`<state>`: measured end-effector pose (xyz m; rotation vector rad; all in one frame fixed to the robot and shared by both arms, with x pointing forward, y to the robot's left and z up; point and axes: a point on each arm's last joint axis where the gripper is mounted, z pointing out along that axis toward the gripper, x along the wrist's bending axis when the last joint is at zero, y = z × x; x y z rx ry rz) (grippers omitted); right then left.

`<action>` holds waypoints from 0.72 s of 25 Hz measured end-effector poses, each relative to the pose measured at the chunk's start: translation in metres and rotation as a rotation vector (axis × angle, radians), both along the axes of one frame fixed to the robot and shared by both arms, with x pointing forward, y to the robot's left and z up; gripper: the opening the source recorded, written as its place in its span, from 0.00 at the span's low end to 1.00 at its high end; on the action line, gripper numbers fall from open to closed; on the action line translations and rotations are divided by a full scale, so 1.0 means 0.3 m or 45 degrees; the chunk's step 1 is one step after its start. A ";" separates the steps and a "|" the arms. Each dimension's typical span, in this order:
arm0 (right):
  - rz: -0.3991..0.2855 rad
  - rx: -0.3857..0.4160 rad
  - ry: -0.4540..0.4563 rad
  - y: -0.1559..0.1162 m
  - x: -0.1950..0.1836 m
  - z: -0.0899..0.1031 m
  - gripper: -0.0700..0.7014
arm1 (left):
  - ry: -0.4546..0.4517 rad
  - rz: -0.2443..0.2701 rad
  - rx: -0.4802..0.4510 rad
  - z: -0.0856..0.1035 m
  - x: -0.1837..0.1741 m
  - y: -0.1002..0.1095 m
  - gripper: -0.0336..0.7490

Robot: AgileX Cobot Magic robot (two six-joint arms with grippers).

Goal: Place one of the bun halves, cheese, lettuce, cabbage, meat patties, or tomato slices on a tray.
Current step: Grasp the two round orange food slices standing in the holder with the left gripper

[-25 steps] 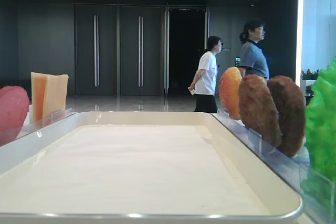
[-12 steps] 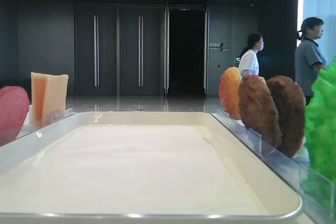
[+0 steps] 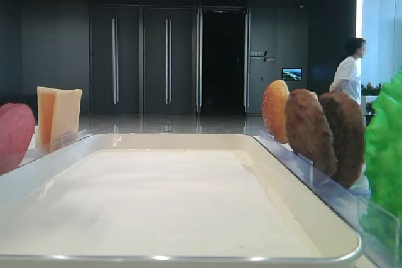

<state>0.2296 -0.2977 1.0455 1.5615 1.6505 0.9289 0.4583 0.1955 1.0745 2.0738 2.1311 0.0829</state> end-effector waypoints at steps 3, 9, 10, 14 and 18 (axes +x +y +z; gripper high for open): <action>0.000 0.000 0.000 0.000 0.000 0.000 0.78 | 0.033 0.001 0.009 -0.026 -0.012 -0.023 0.80; 0.000 0.000 0.000 0.000 0.000 0.000 0.78 | 0.121 0.023 0.040 -0.088 -0.006 -0.045 0.78; 0.001 0.001 0.000 0.000 0.000 0.000 0.78 | 0.131 0.026 0.046 -0.095 -0.002 -0.047 0.78; 0.001 0.001 0.000 0.000 0.000 0.000 0.78 | 0.158 0.028 0.061 -0.121 0.013 -0.055 0.78; 0.001 0.001 0.000 0.000 0.000 0.000 0.78 | 0.193 0.028 0.080 -0.151 0.028 -0.063 0.78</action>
